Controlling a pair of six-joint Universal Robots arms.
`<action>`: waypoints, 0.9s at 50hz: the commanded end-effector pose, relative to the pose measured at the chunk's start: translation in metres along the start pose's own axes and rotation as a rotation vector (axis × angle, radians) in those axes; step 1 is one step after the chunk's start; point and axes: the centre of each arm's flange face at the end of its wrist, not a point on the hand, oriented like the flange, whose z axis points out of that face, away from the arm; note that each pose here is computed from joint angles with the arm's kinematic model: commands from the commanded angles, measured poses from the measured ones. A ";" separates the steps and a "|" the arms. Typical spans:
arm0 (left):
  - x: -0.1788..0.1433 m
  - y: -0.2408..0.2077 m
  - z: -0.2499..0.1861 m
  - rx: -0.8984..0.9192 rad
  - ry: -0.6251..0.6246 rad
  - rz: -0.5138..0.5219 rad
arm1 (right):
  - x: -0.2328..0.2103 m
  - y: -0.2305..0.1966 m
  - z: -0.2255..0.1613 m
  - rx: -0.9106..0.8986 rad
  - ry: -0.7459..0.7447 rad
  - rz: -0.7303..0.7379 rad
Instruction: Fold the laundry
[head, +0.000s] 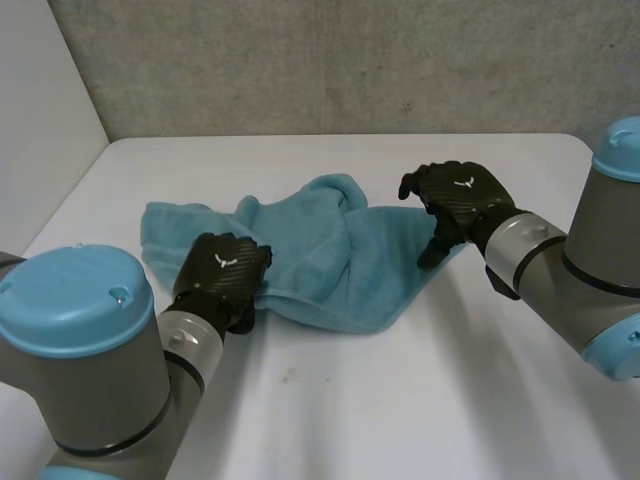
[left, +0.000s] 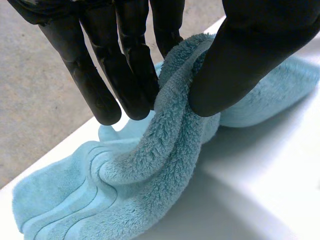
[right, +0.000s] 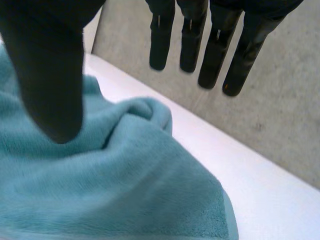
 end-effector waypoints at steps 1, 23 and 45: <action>-0.005 -0.016 -0.009 0.054 -0.008 0.000 | 0.025 0.003 0.004 -0.014 0.043 0.011; -0.016 -0.093 -0.040 0.269 -0.025 0.039 | 0.000 0.039 -0.011 -0.141 -0.124 0.340; -0.033 -0.101 -0.047 0.283 -0.073 0.026 | -0.003 0.088 0.034 -0.131 -0.098 0.425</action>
